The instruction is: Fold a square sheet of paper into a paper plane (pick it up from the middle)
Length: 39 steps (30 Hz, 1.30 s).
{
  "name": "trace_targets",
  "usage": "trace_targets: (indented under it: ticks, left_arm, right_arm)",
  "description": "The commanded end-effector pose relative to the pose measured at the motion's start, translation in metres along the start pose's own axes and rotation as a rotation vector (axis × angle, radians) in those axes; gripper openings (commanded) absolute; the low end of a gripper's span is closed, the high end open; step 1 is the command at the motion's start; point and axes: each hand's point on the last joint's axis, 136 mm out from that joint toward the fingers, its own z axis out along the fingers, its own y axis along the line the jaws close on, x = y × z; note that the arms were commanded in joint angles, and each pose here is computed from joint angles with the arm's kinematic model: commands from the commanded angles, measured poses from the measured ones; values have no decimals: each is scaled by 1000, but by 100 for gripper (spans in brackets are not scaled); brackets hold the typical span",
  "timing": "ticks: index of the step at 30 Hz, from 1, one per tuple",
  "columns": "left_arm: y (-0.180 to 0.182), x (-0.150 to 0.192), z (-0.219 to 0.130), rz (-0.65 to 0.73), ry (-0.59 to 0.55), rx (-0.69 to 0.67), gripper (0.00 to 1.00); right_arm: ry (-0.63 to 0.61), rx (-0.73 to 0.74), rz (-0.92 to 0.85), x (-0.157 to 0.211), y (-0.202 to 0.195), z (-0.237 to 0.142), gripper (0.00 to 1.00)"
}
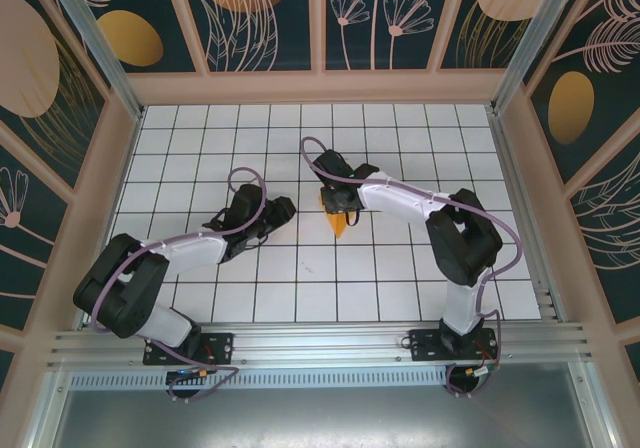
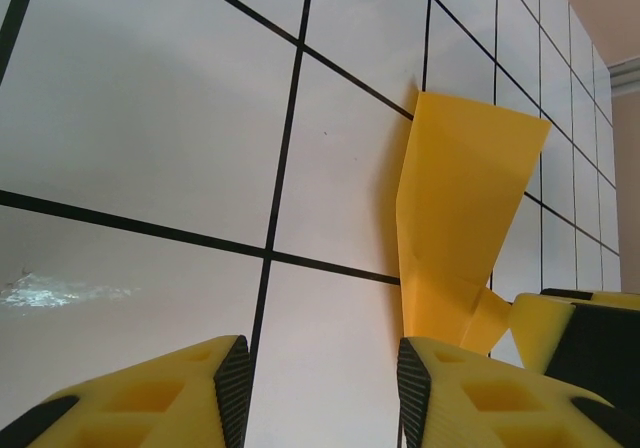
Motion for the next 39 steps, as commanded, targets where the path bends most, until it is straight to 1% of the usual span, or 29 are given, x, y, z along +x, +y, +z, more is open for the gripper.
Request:
trace_targets:
  ticks: [1, 3, 5, 8, 11, 14, 16, 18, 19, 21, 22, 23, 24, 25, 26, 27, 28, 29, 30, 31, 32, 34, 35, 37, 39]
  left_arm:
    - [-17, -9, -5, 36, -21, 36, 46]
    - [-18, -10, -7, 43, -28, 39, 46]
    - [-19, -14, -11, 55, -45, 39, 46]
    - [-19, -24, -24, 71, -109, 33, 45]
    - [-19, -36, -41, 94, -185, 24, 45]
    - [-14, -51, -62, 133, -280, -21, 47]
    - [-8, -63, -79, 177, -357, -75, 50]
    - [4, -78, -100, 223, -455, -156, 58]
    - [13, -85, -111, 252, -510, -205, 62]
    - [26, -99, -134, 320, -606, -295, 70]
    - [36, -106, -145, 347, -652, -348, 77]
    - [46, -115, -156, 366, -695, -398, 81]
    - [56, -122, -162, 380, -715, -440, 83]
    - [66, -129, -168, 398, -730, -478, 88]
    - [76, -135, -173, 420, -741, -524, 94]
    - [85, -139, -178, 440, -759, -578, 98]
    - [97, -143, -184, 455, -779, -643, 99]
    - [108, -146, -187, 454, -797, -681, 98]
    - [115, -149, -188, 465, -805, -700, 98]
    - [121, -152, -189, 482, -812, -711, 98]
    - [124, -156, -189, 487, -817, -711, 98]
    - [134, -162, -187, 496, -818, -712, 99]
    - [142, -162, -182, 496, -813, -707, 99]
    - [148, -161, -169, 498, -790, -681, 99]
    - [144, -159, -157, 560, -796, -626, 98]
  right_arm:
    - [-5, 4, -9, -7, -2, -10, 36]
    - [-33, -6, -3, -13, -1, -20, 36]
    - [-89, -17, 13, -24, -3, -37, 36]
    - [-220, -36, 40, -46, -10, -75, 38]
    - [-380, -24, 78, -68, -27, -122, 41]
    - [-572, 56, 141, -83, -63, -175, 42]
    - [-690, 116, 196, -85, -95, -203, 49]
    - [-767, 180, 271, -80, -136, -217, 59]
    - [-792, 207, 314, -75, -160, -214, 65]
    - [-827, 264, 404, -62, -204, -202, 80]
    - [-841, 297, 420, -54, -224, -191, 91]
    - [-827, 336, 431, -42, -241, -175, 99]
    - [-814, 363, 445, -33, -253, -162, 99]
    - [-795, 395, 470, -23, -270, -145, 99]
    - [-762, 401, 478, -14, -282, -126, 99]
    - [-725, 377, 480, -7, -288, -109, 99]
    - [-690, 336, 490, -2, -292, -91, 99]
    - [-668, 311, 499, 3, -296, -75, 99]
    - [-672, 296, 492, 5, -297, -65, 99]
    - [-661, 299, 470, 4, -299, -59, 99]
    - [-678, 323, 458, 2, -303, -60, 99]
    - [-767, 331, 414, -1, -305, -64, 99]
    - [-806, 328, 383, -1, -304, -64, 99]
    - [-831, 301, 349, -3, -301, -59, 99]
    - [-850, 266, 326, -5, -297, -52, 99]
